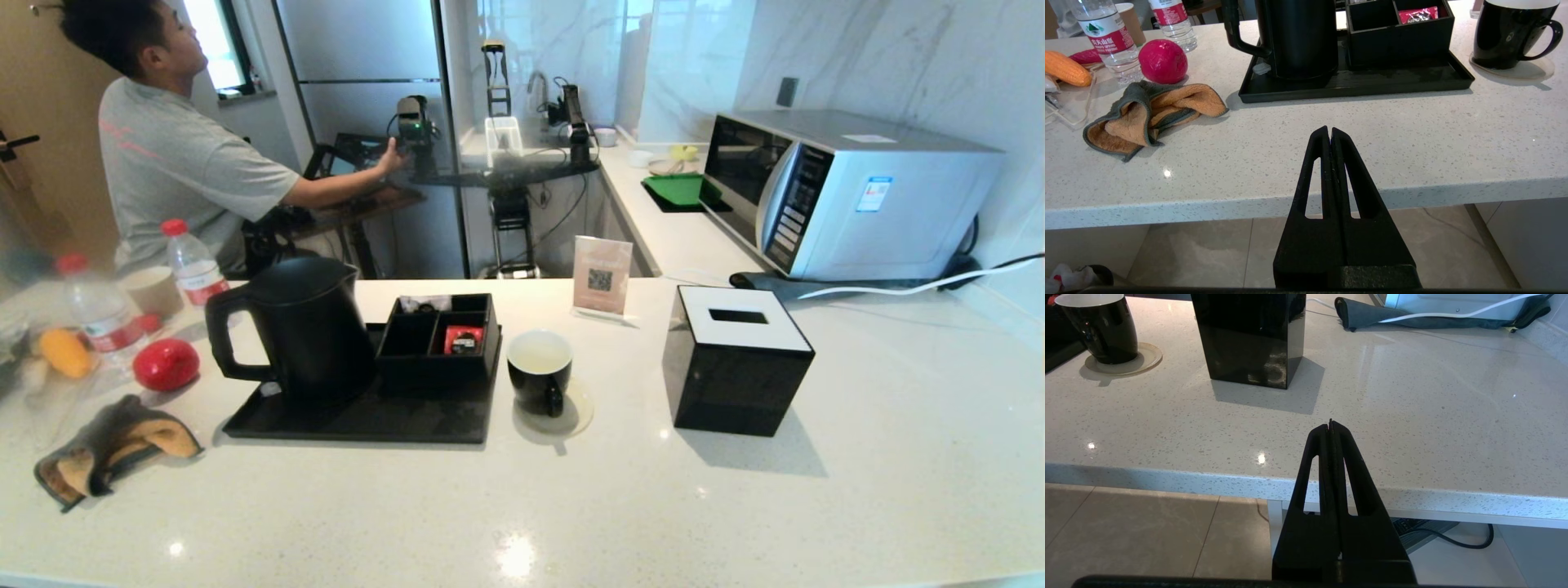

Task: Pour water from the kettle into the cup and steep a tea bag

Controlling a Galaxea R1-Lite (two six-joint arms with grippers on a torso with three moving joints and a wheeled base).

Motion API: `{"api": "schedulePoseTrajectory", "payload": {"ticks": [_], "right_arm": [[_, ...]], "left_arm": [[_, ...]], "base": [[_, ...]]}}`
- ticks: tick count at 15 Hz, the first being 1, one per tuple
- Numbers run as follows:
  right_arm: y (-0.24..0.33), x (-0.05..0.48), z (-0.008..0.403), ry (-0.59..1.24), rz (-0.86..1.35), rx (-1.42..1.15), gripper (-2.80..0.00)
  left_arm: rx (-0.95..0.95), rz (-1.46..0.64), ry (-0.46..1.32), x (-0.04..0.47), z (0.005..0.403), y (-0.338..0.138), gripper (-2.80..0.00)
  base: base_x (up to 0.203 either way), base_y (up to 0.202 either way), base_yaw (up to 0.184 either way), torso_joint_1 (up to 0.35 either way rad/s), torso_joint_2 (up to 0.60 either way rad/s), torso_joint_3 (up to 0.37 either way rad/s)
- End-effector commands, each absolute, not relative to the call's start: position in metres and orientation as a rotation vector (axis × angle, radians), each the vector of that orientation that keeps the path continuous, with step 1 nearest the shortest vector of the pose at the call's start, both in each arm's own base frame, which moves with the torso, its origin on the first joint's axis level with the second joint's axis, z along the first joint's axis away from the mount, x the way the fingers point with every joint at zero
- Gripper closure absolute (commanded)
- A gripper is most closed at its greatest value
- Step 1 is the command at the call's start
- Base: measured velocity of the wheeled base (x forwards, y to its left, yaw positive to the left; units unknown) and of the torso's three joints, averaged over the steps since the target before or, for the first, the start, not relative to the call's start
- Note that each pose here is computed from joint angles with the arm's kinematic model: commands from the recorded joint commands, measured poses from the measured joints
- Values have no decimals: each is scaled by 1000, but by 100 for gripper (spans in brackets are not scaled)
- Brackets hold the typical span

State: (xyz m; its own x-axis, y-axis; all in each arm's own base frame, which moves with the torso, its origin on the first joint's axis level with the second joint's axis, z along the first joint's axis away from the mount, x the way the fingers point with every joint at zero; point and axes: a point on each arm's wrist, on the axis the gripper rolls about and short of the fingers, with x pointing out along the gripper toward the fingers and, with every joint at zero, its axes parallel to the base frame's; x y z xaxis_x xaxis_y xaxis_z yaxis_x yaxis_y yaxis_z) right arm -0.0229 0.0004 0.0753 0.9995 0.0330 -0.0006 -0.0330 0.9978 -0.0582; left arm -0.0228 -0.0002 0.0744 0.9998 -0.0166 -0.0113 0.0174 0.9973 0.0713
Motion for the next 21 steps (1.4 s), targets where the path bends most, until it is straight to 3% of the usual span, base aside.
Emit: {"api": "schedulePoseTrajectory", "payload": {"ticks": [1,21], "right_arm": [[0,-23,75,2,35,-58,0],[0,-23,75,2,33,-57,0]], "left_arm": [[72,-17,10,-23,74,0,0],[72,-17,10,-23,74,0,0]], "base": [[0,0,0,0,0,0],[0,0,0,0,0,0]]}}
